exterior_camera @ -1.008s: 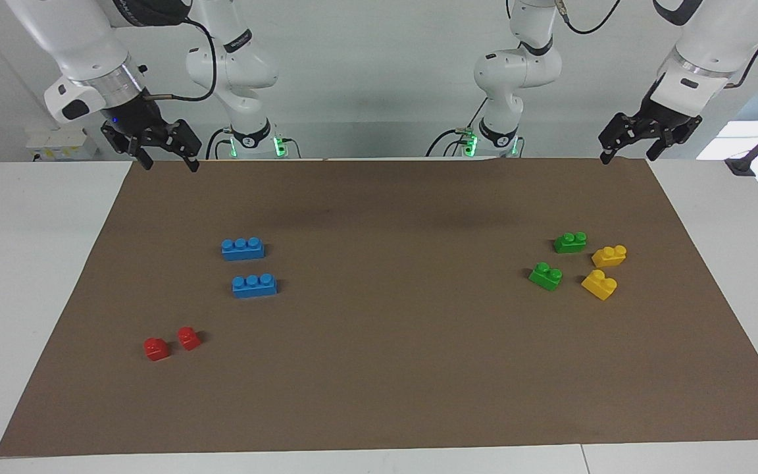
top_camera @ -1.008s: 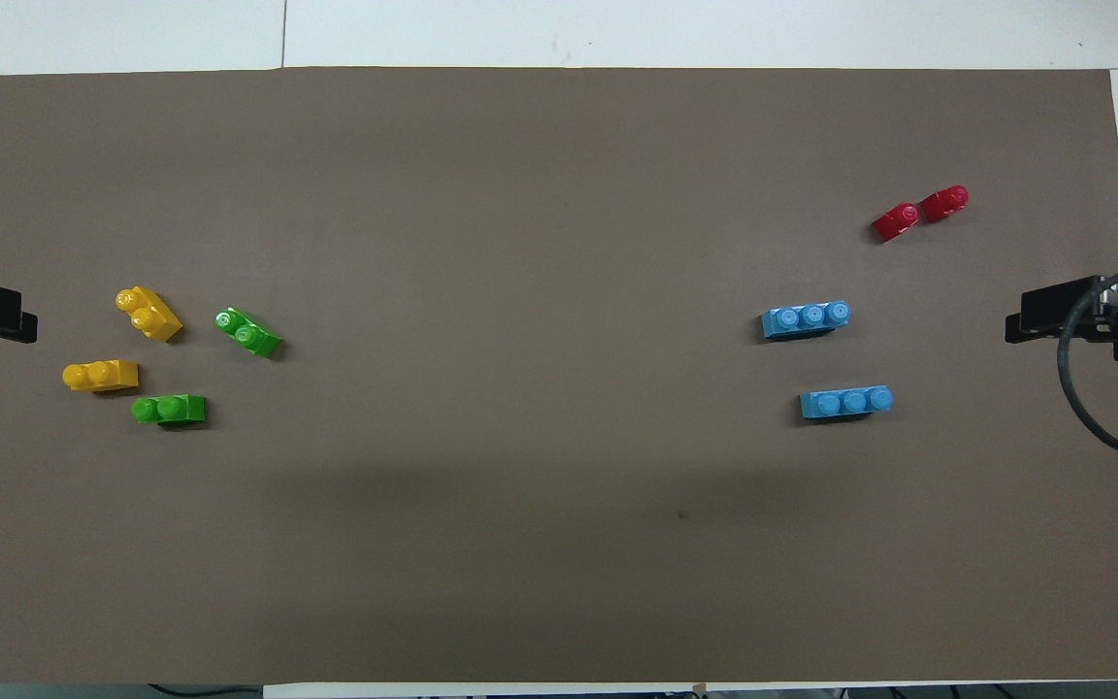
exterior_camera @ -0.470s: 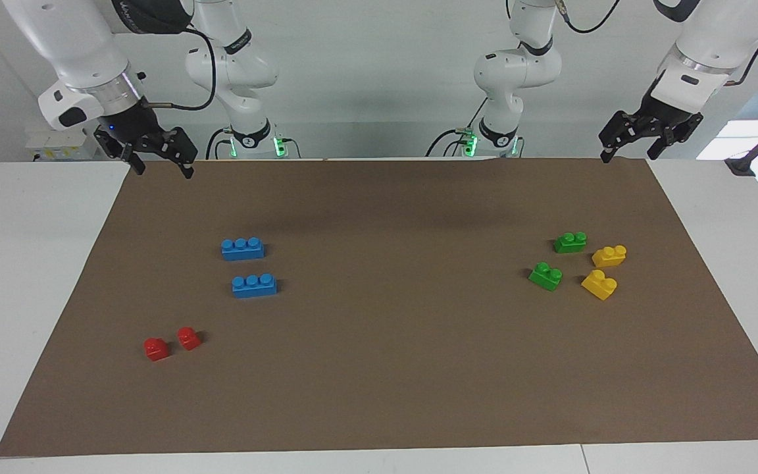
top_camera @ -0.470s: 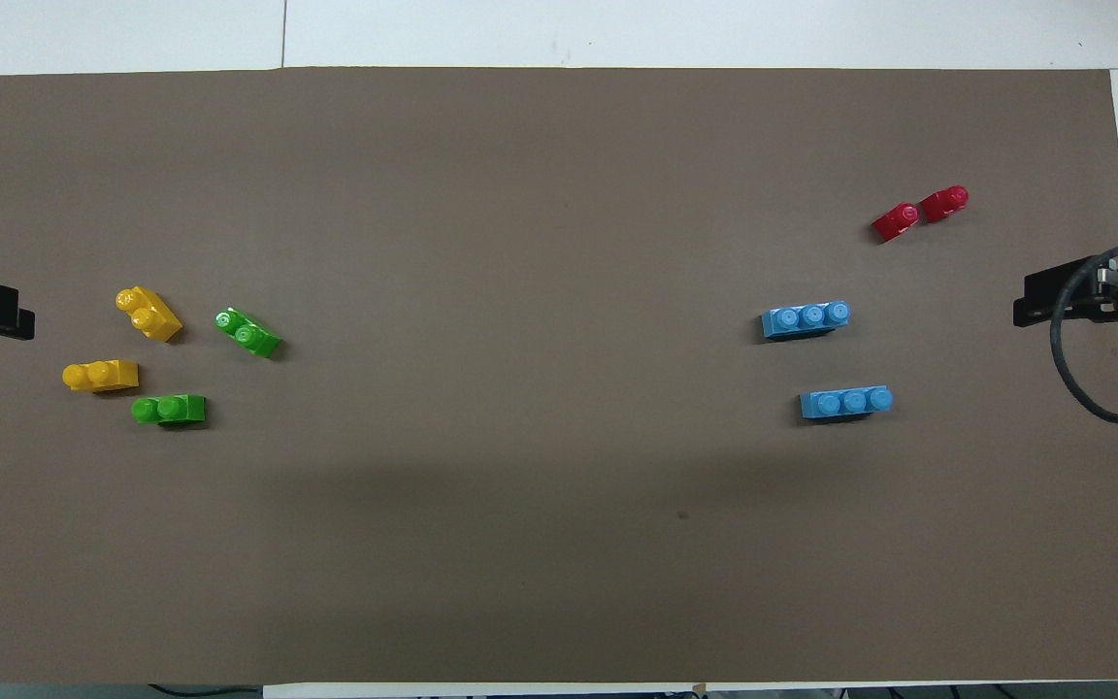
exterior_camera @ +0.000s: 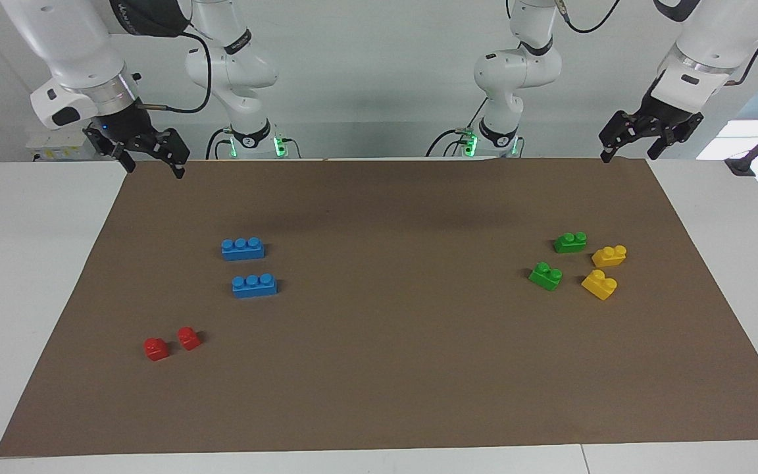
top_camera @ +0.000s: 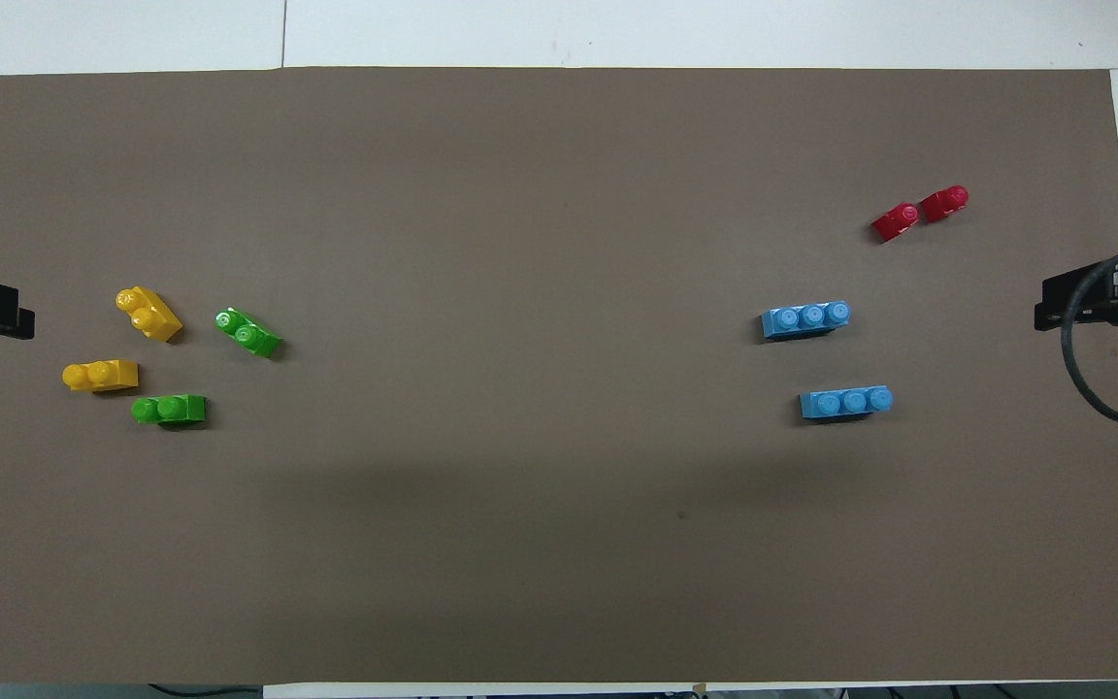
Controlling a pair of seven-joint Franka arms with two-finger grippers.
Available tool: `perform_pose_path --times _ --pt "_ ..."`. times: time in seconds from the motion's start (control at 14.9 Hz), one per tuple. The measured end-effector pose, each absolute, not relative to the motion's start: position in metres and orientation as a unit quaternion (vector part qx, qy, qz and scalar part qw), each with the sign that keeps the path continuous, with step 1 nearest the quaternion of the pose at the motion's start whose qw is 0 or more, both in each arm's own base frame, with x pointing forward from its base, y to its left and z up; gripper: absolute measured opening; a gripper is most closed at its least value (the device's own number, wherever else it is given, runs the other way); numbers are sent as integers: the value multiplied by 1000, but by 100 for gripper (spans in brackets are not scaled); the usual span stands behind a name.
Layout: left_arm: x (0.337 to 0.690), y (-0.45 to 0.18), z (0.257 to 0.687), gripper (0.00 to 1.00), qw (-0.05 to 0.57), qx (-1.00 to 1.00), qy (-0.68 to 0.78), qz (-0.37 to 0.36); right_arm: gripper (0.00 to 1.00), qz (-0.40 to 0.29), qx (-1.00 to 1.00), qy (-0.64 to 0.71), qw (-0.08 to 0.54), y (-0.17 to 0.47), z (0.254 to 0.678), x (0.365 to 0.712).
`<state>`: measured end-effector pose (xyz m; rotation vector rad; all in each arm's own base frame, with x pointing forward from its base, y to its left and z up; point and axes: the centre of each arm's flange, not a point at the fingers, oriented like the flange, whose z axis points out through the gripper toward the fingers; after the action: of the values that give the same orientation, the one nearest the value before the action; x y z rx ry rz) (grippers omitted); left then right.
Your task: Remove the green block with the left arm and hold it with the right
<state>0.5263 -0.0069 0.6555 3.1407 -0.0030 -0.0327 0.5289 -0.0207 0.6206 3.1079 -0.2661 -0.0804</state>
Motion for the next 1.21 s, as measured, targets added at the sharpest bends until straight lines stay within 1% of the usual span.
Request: perform_pose_path --times 0.2,0.67,1.14,1.21 --pt "526 -7 656 100 0 1000 -1 -10 100 -24 996 -84 10 -23 622 529" --pt "527 -7 657 100 0 1000 -1 -8 99 6 997 -71 9 -23 629 535" --pt "527 -8 657 100 0 1000 -2 -7 100 5 998 -65 9 -27 629 535" --pt "527 -8 657 100 0 1000 -2 -7 99 5 998 -61 9 -28 629 535"
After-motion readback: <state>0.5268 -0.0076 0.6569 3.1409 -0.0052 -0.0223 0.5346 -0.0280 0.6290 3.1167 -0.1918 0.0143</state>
